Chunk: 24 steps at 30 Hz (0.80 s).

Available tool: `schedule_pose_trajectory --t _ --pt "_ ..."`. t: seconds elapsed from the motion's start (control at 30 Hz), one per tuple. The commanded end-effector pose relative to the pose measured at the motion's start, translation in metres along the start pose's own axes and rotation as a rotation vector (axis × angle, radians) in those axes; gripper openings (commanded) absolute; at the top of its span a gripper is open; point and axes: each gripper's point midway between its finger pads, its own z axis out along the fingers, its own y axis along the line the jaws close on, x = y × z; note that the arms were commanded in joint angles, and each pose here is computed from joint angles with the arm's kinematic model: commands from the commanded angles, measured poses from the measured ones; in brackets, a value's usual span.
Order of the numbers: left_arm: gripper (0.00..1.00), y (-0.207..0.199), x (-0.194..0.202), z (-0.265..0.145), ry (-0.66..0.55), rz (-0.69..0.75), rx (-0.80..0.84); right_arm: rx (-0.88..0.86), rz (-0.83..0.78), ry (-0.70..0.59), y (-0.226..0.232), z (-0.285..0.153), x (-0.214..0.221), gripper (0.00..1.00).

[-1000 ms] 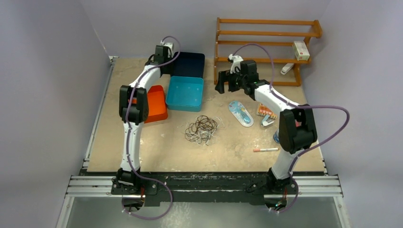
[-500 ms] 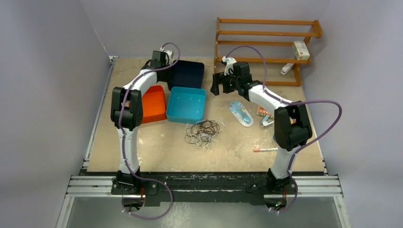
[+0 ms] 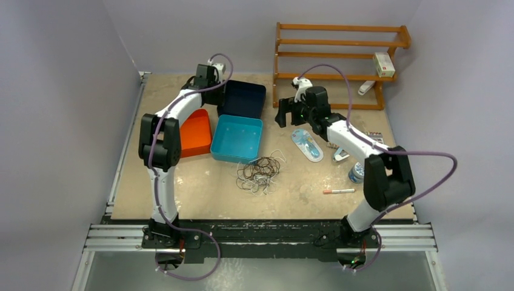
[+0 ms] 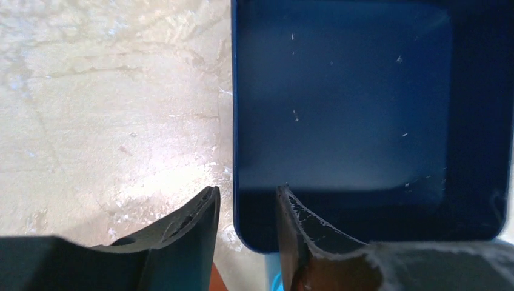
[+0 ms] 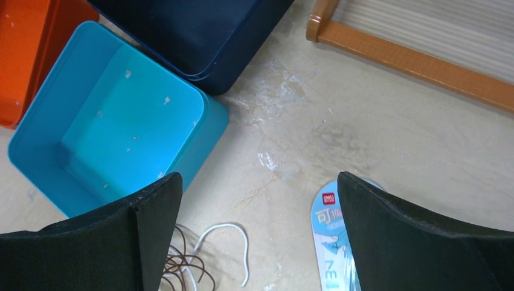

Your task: Untangle the cables

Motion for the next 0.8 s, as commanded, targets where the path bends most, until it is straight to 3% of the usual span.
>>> schedule_pose_trajectory --t 0.0,0.1,0.23,0.33,0.53,0.77 --pt "0.41 -0.003 -0.072 -0.06 -0.224 -0.097 -0.016 0.071 0.047 -0.176 -0.005 -0.031 -0.036 0.99" --pt "0.51 0.003 -0.084 -0.082 -0.278 -0.163 -0.061 0.171 0.086 -0.233 -0.022 -0.046 -0.039 0.99" --pt "0.6 0.012 -0.095 -0.12 -0.347 -0.239 -0.117 0.253 0.127 -0.216 -0.036 -0.059 -0.029 0.99" --pt "0.61 0.012 -0.094 -0.144 -0.376 -0.297 -0.124 0.152 0.062 -0.114 -0.022 -0.061 -0.01 0.98" --pt "0.62 0.016 -0.079 -0.192 -0.429 -0.352 -0.149 0.004 -0.005 0.002 0.002 -0.069 0.025 0.7" --pt "0.62 0.013 -0.042 -0.217 -0.435 -0.4 -0.127 -0.117 0.031 0.128 0.027 -0.06 0.071 0.69"
